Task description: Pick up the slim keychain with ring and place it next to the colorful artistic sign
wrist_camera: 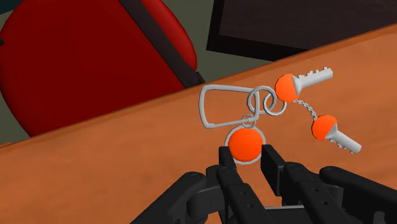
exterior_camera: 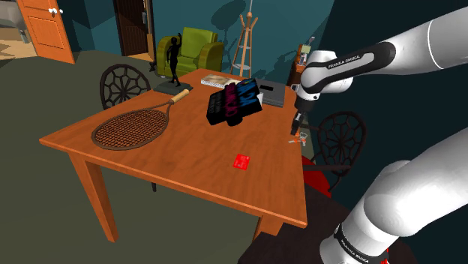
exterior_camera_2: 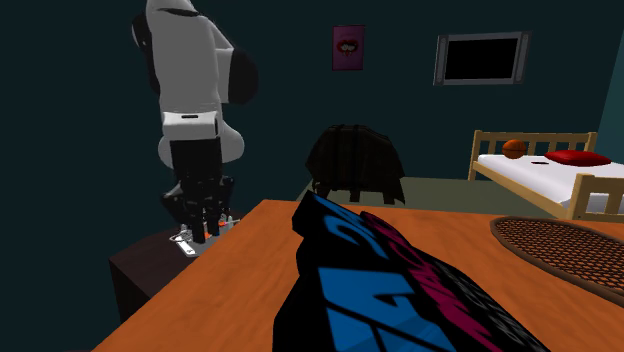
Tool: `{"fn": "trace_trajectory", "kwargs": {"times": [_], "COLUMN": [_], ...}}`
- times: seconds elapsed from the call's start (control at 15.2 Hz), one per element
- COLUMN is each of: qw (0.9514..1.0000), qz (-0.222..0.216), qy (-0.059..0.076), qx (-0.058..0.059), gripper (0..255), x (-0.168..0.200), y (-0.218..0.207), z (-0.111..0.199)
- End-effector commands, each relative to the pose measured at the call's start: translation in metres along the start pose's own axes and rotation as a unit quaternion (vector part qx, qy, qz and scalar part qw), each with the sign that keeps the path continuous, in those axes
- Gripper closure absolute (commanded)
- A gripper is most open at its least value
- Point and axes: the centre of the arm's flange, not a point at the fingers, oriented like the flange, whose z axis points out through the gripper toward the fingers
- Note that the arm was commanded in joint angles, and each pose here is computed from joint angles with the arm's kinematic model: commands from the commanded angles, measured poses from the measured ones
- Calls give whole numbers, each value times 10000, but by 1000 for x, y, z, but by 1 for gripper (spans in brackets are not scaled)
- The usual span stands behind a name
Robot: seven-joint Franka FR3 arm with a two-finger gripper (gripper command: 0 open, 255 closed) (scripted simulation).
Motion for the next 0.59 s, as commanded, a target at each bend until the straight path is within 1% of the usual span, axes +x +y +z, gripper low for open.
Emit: {"fn": "trace_trajectory", "kwargs": {"times": [0.0,0.46,0.53], "qw": [10000,10000,10000], "qz": [1,1,1], "qy": [2,2,2], "qx": [-1,-1,-1], "gripper": [255,255,255], "x": [-1,-1,-1], "y": [1,1,1], "z": [11,48,58]}}
